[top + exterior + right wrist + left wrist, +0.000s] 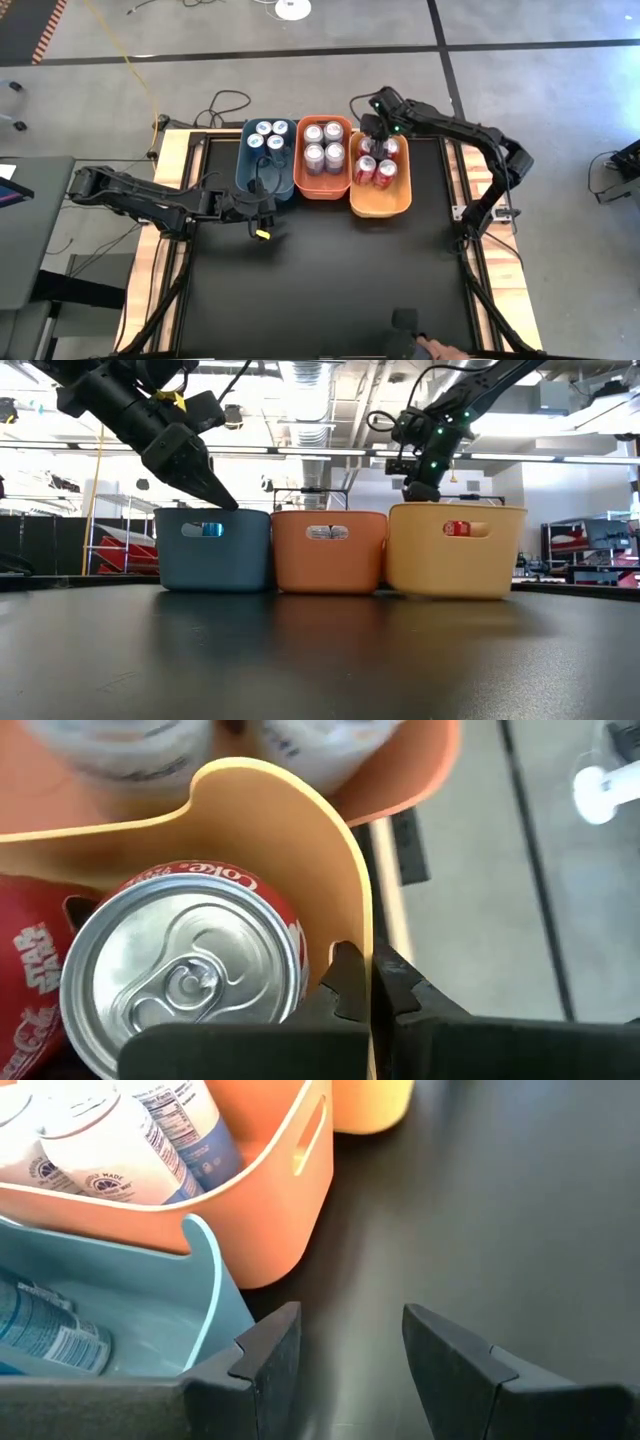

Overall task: Sort soda cans
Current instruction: Move the yellow bin to the top right of the table

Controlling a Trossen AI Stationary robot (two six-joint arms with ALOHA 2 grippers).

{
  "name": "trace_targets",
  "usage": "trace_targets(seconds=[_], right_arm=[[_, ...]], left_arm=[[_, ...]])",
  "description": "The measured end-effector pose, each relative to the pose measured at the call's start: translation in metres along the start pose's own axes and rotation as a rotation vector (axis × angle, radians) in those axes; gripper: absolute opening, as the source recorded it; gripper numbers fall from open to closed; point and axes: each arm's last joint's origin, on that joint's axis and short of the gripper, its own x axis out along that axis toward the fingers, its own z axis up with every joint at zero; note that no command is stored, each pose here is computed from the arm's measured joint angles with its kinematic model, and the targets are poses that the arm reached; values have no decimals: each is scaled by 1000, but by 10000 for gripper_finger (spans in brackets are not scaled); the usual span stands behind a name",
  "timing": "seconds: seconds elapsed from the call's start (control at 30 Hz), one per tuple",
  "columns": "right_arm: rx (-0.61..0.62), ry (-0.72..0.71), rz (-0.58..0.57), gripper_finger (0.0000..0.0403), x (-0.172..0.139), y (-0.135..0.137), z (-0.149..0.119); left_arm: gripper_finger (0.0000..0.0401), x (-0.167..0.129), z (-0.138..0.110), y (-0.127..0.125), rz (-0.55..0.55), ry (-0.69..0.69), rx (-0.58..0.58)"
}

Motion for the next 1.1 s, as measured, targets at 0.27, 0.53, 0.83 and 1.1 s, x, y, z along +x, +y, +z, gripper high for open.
trace_targets(seconds=[0.27,0.53,0.83,1.1], right_arm=[[17,-37,-84,2,0,-24,-8],[9,-40,-80,1,6,-27,-10],[49,29,-53,6,40,-28,-14],[39,30,-65,7,39,-39,-9]], left_arm=[[173,0,0,1,3,0,13],[173,2,0,6,22,3,-1],[173,2,-1,6,20,15,-20],[173,2,-1,6,19,18,-14]])
